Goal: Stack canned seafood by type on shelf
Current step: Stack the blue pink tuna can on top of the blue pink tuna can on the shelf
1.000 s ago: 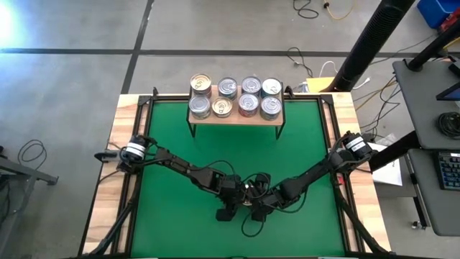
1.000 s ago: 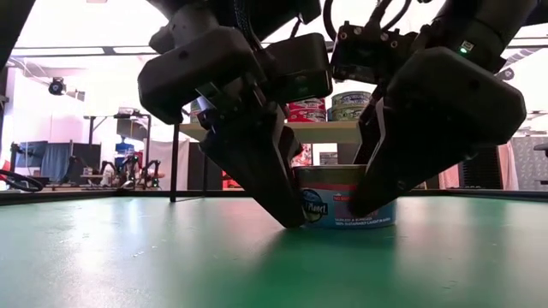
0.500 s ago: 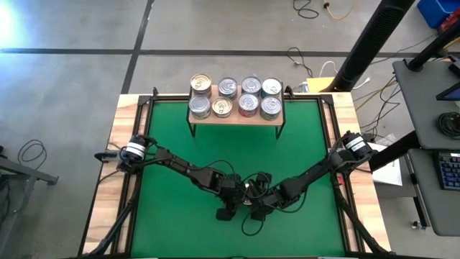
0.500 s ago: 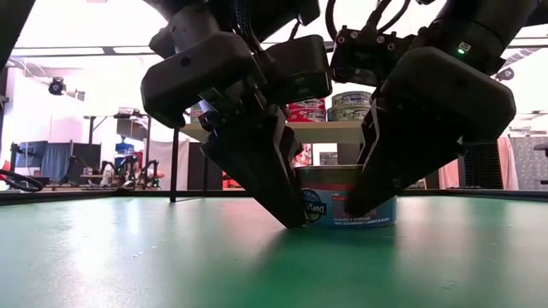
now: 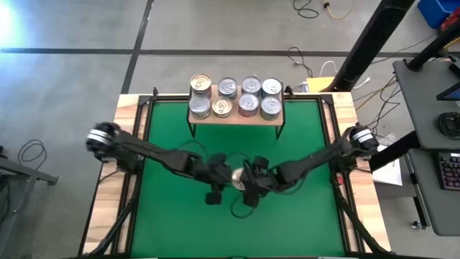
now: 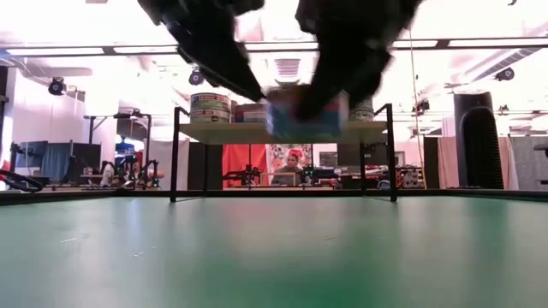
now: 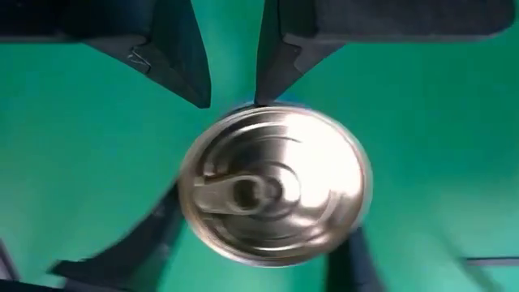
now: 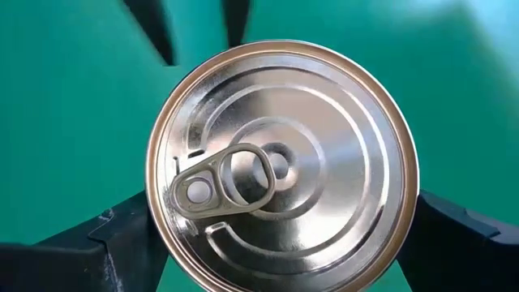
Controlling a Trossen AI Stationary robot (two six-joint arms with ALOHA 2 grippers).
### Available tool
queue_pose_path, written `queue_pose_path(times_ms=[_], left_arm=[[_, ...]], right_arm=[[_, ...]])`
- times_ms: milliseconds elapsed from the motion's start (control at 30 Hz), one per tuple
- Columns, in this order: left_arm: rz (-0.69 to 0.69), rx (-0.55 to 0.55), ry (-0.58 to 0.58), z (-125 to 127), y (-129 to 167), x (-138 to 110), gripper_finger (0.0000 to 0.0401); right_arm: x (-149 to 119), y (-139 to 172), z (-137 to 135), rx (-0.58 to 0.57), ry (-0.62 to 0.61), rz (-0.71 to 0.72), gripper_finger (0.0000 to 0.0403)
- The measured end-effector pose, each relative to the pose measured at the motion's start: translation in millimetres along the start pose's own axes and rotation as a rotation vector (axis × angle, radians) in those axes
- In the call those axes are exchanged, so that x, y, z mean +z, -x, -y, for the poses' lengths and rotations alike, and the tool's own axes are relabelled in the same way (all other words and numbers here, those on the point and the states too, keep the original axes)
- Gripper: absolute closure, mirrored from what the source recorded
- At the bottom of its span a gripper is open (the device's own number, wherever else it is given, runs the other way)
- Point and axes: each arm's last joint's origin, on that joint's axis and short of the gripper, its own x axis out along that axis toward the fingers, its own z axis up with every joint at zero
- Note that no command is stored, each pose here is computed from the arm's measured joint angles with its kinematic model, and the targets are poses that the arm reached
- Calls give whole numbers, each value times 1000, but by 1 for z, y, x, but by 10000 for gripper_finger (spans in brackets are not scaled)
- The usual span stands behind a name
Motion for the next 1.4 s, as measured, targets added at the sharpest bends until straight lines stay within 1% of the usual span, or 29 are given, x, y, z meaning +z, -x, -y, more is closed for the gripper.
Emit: queue_pose_path(times_ms=[67,200,300,367,500,633,700,767,833,900,1000,1133,1267,1400], left_arm=[[39,41,15,-9,23,-4,315],[142,150,40,-26,70,-12,321],[200,269,32,-40,100,-21,322],[233,321,20,-50,120,-26,322],[297,370,16,-78,159,-35,322],[387,361,-3,-105,190,-41,322],[409,350,-15,-118,199,-44,322],[406,355,-26,-130,203,-47,322],[398,373,-33,-141,205,-48,322],[386,390,-44,-151,206,-49,322],[406,377,-66,-165,209,-47,322],[435,358,-68,-188,212,-44,322],[410,379,-58,-211,210,-42,323],[382,385,-78,-227,204,-36,323]], right_arm=[[22,5,8,3,-7,29,33],[66,17,32,-26,-96,100,33],[95,23,53,-65,-206,179,34],[110,31,66,-110,-271,231,35],[141,44,91,-218,-415,366,35],[165,41,112,-316,-502,425,35],[174,37,121,-368,-526,433,35],[185,33,130,-406,-559,447,35],[191,27,138,-450,-566,429,35],[198,20,145,-465,-575,421,35],[205,9,154,-476,-576,387,35],[209,-1,164,-510,-611,323,35],[206,-11,171,-552,-639,248,35],[204,-14,176,-526,-698,224,35]])
